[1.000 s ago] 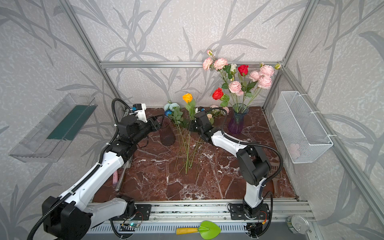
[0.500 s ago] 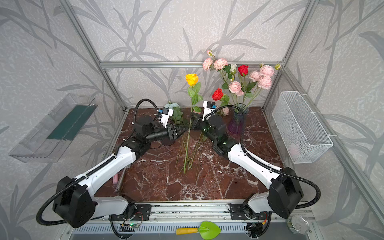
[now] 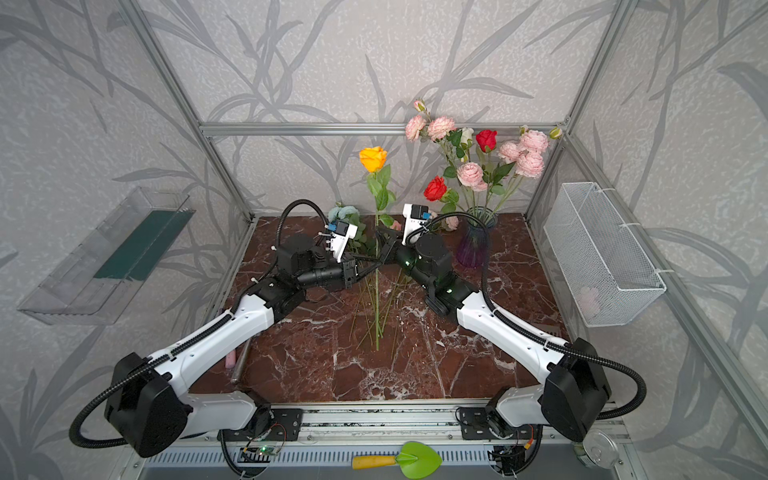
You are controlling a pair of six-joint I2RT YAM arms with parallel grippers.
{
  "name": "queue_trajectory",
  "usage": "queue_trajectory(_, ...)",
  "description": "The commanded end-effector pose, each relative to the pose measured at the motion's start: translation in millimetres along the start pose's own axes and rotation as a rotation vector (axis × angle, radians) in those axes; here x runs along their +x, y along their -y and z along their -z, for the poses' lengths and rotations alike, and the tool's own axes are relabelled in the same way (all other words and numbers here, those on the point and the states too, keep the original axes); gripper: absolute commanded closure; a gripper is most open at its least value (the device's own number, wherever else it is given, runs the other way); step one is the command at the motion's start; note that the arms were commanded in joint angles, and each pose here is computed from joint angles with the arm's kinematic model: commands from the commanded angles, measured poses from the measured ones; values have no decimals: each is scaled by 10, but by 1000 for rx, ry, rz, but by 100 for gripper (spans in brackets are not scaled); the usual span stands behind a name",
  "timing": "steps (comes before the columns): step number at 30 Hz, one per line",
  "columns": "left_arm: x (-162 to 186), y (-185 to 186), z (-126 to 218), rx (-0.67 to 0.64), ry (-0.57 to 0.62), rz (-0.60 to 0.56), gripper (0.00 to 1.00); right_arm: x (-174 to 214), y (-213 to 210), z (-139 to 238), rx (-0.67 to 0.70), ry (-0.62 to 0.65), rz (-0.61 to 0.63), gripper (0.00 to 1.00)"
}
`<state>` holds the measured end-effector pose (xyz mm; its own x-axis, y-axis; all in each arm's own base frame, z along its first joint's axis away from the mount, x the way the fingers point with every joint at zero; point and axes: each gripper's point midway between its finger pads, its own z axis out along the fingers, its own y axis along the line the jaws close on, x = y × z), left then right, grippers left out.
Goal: Arrange the flowers into the vase
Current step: 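Raise the yellow rose with the left gripper while the right gripper opens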
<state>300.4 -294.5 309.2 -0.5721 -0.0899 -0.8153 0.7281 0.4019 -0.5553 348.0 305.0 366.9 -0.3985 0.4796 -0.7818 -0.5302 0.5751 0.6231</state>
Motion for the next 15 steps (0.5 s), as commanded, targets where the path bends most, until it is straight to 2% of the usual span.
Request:
queue_trajectory(1, -148, 80, 59, -2, 67, -55, 100, -24, -159, 90, -48, -1, -15, 100)
queue_trajectory(3, -156, 78, 74, -6, 79, -62, 100, -13, -189, 95, -61, -14, -16, 98)
queue_trajectory(4, -176, 74, 93, -17, 93, -69, 100, -7, -212, 99, -69, -21, -11, 86)
queue_trajectory(5, -206, 56, 124, -39, 109, -79, 100, -6, -228, 109, -73, -27, -6, 70)
queue_trajectory(6, -243, 22, 172, -77, 131, -92, 100, -24, -248, 142, -75, -28, 5, 59)
queue_trajectory(7, -291, -11, 236, -120, 156, -118, 100, -47, -273, 188, -80, -27, 19, 54)
queue_trajectory(8, -361, -54, 316, -178, 188, -152, 100, -82, -305, 239, -85, -24, 30, 52)
queue_trajectory(10, -585, -203, 571, -375, 270, -259, 100, -166, -339, 373, -74, -12, 94, 51)
queue_trajectory(13, -1092, -148, 1030, -579, 425, -384, 100, -238, -167, 500, 20, 32, 155, 52)
queue_trajectory(15, -1334, -80, 1208, -675, 461, -482, 100, -156, 26, 482, 90, 12, 185, 53)
